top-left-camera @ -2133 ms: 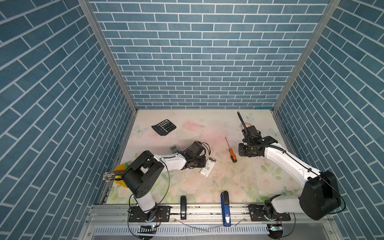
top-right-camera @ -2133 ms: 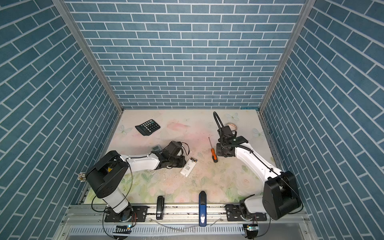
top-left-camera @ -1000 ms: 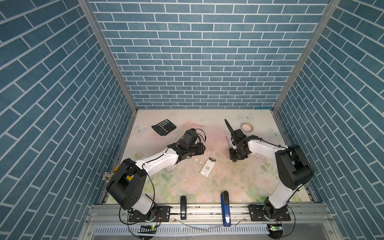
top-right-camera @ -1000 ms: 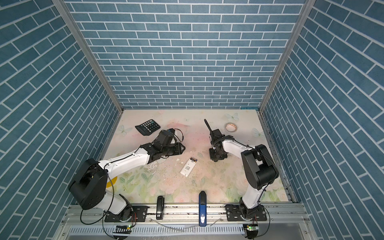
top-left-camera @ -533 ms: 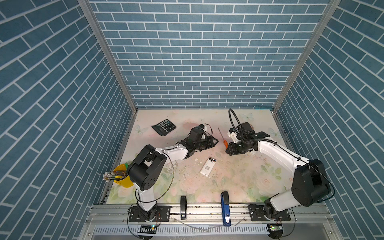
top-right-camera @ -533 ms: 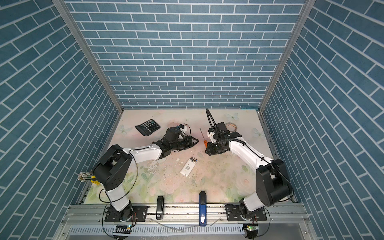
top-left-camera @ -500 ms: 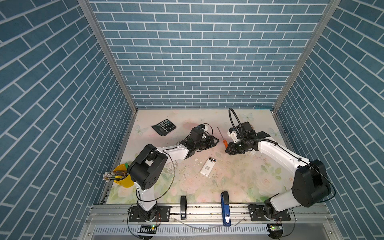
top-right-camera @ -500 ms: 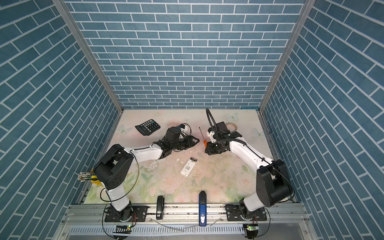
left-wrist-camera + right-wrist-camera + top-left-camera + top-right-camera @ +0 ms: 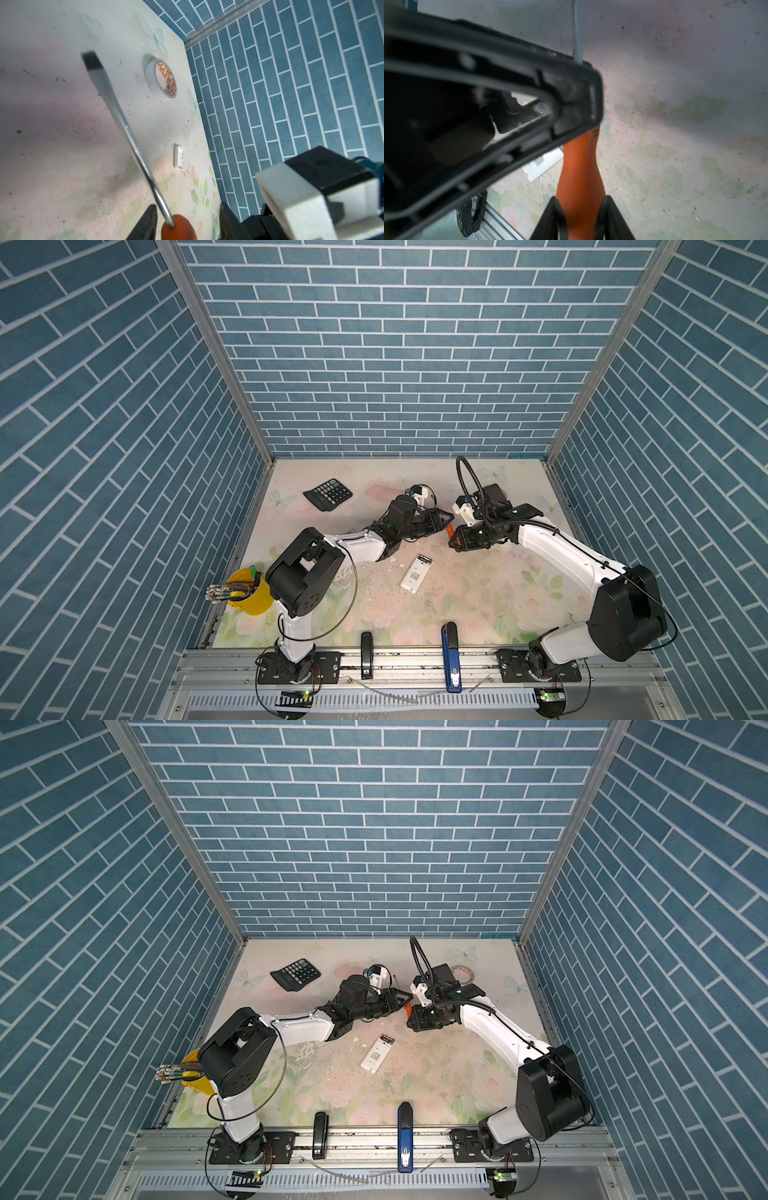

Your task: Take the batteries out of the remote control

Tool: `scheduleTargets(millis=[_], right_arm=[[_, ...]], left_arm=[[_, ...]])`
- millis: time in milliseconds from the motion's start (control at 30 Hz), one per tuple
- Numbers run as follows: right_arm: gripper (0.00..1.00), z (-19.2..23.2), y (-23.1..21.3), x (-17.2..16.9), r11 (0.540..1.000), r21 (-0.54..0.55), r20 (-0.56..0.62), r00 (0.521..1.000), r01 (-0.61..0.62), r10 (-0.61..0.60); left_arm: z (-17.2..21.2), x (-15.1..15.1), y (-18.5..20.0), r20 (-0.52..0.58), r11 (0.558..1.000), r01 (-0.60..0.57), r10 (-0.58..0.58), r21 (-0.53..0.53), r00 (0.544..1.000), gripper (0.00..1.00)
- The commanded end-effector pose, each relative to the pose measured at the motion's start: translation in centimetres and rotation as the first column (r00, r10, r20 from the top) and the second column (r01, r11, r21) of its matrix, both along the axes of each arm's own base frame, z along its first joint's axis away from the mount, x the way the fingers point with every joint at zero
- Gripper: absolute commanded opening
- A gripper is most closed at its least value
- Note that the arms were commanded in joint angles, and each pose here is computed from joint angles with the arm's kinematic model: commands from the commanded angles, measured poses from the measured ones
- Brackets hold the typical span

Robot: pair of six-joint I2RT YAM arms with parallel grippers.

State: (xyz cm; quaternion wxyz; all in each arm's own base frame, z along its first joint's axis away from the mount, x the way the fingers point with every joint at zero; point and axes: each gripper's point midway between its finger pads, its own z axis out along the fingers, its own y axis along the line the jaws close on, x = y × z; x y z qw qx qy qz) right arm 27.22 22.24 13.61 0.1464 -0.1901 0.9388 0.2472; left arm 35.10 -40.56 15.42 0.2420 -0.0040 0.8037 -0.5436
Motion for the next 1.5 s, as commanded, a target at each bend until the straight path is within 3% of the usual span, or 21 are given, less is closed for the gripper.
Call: scheduleTargets(millis=[0, 133, 367, 433, 600, 700, 867, 1000, 1133, 1467], right_arm=[[0.0, 2.8, 1.2, 0.9, 0.998, 0.062, 0.074, 0.997, -0.03, 0.025], [0.0, 2.8, 1.2, 1.0, 0.998, 0.061, 0.077, 0.997, -0.029, 0.024], [0.0, 3.0, 1.2, 1.0, 0.997, 0.07, 0.087, 0.996, -0.026, 0.02], [0.07, 3.3, 1.1, 1.1, 0.997, 0.069, 0.097, 0.995, -0.017, 0.011], [0.48, 4.8, 0.3, 2.0, 0.995, 0.085, 0.171, 0.983, 0.058, -0.072], [0.57, 6.5, -0.2, 2.6, 0.982, 0.147, 0.244, 0.957, 0.121, -0.154], [0.58, 8.8, -1.3, 4.0, 0.924, 0.29, 0.341, 0.875, 0.25, -0.343], [0.57, 10.5, -1.7, 4.9, 0.878, 0.39, 0.385, 0.817, 0.278, -0.429], [0.57, 11.7, -1.6, 5.6, 0.876, 0.408, 0.432, 0.791, 0.258, -0.434], [0.58, 14.9, 0.1, 7.0, 0.867, 0.471, 0.499, 0.762, 0.161, -0.413]], left_arm=[[0.2, 0.0, -0.6, 0.005, 1.0, 0.003, -0.003, -0.028, 1.0, 0.47], [0.3, 0.1, -0.7, 0.007, 1.0, 0.001, -0.001, -0.025, 1.0, 0.42], [0.2, 0.5, -0.6, 0.003, 0.999, -0.019, 0.02, -0.039, 1.0, 0.11], [0.4, 0.7, -0.6, 0.001, 0.998, -0.032, 0.032, -0.053, 0.999, 0.05], [2.5, 2.7, -0.3, -0.02, 0.984, -0.089, 0.087, -0.155, 0.996, 0.0], [4.8, 4.5, -0.1, -0.033, 0.965, -0.117, 0.113, -0.235, 0.993, 0.0], [8.6, 6.7, 0.5, -0.04, 0.93, -0.165, 0.161, -0.329, 0.986, 0.0], [11.4, 7.5, 0.9, -0.058, 0.89, -0.193, 0.186, -0.412, 0.981, 0.0], [13.7, 7.4, 0.8, -0.051, 0.869, -0.172, 0.167, -0.464, 0.985, 0.0], [16.1, 6.3, 1.2, -0.02, 0.866, -0.147, 0.157, -0.478, 0.987, 0.0]])
